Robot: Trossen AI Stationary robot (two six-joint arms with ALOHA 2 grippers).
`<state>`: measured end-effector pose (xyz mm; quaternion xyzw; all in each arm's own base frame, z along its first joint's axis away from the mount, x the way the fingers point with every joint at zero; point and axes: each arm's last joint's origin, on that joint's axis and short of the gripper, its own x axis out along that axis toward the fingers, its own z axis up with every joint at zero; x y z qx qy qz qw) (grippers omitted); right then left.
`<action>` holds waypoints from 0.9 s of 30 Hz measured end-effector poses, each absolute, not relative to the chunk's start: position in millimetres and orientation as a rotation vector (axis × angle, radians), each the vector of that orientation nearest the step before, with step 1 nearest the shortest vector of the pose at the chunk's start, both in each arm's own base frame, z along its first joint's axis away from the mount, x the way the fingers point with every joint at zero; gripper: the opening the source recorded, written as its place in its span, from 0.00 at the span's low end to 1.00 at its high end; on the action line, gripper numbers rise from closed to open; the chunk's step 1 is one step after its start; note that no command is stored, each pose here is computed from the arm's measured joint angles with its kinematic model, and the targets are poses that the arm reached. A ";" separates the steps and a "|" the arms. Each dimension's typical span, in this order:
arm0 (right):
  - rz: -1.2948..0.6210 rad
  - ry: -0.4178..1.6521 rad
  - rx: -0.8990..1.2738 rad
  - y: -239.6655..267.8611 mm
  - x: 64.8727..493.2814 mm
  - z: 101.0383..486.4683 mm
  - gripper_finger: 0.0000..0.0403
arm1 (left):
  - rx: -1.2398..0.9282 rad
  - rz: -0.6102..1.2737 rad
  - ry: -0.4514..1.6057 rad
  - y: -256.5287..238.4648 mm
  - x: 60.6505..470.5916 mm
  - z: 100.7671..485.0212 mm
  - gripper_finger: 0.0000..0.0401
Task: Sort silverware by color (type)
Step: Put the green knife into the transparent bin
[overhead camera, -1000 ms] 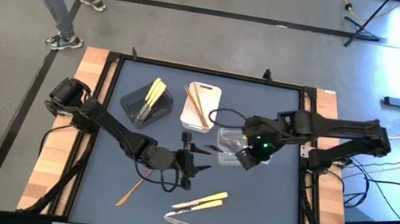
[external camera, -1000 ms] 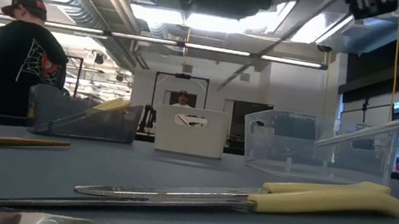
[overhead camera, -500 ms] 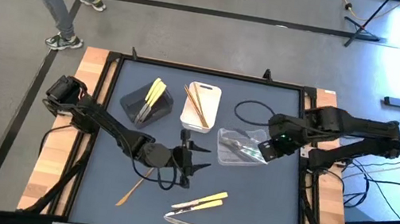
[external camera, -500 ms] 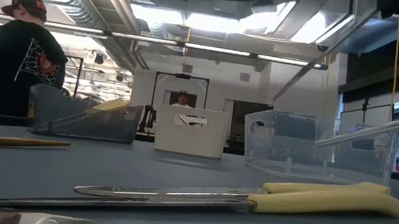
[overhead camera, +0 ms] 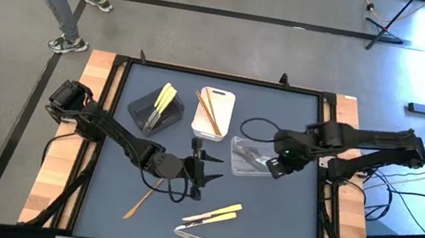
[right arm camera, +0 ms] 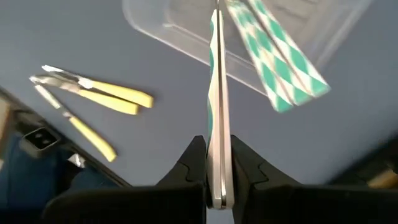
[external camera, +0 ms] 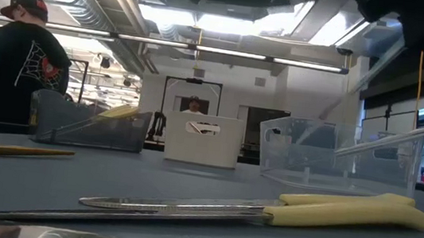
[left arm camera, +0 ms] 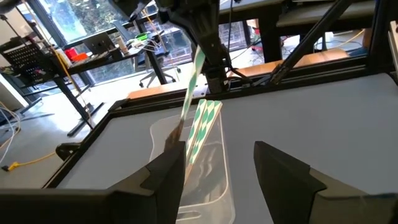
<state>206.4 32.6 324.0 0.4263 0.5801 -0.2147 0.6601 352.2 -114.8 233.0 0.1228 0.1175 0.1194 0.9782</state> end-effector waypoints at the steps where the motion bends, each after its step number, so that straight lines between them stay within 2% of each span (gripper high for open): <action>1: -0.464 1.300 0.959 32.9 208.6 322.2 0.04 | 0.248 0.240 0.237 -114.8 352.2 233.0 0.46; 5: -0.423 1.258 0.948 33.6 215.3 313.7 0.04 | 0.248 0.240 0.238 -114.8 352.2 232.9 0.46; 15: -0.453 1.316 0.902 32.9 212.7 284.4 0.04 | 0.247 0.239 0.238 -114.9 352.3 232.6 0.46; 27: -0.422 1.276 0.875 32.9 217.3 272.7 0.05 | 0.247 0.239 0.238 -114.9 352.3 232.6 0.46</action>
